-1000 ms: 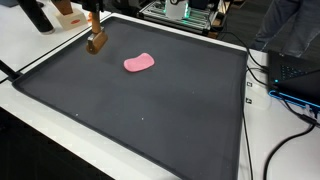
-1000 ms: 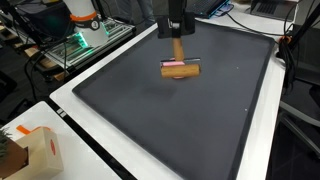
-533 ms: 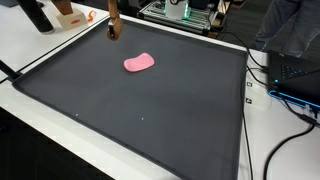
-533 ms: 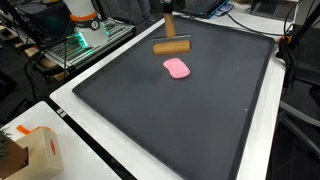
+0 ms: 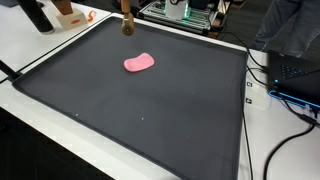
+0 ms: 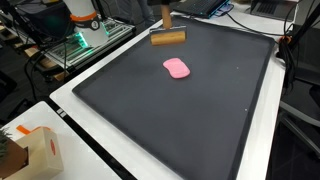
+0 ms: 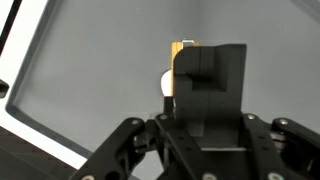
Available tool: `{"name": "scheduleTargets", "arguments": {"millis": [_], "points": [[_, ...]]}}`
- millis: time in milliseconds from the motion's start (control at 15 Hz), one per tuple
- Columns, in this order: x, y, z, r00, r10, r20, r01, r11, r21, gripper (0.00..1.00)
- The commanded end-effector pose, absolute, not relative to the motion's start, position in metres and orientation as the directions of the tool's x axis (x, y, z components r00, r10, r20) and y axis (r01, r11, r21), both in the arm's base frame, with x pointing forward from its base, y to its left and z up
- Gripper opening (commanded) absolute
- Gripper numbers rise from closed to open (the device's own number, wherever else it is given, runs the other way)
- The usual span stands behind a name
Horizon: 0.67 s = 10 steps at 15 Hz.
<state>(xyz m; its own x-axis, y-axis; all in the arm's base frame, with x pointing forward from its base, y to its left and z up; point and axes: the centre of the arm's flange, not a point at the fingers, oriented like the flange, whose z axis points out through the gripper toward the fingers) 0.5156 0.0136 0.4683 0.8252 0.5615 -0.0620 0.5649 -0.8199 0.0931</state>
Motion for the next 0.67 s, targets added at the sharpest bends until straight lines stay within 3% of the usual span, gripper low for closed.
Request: {"name": "scheduleTargets", "arguments": {"millis": [0,67,600], "points": [[0.516,0.014,0.468,0.825,0.562,-0.062,0.565,-0.820,0.093,0.48],[0.516,0.014,0.468,0.825,0.562,-0.062,0.566,-0.819,0.093,0.23],[0.552,-0.063,0.462,0.826,0.560,0.061,0.563,-0.817,-0.125,0.23]]}}
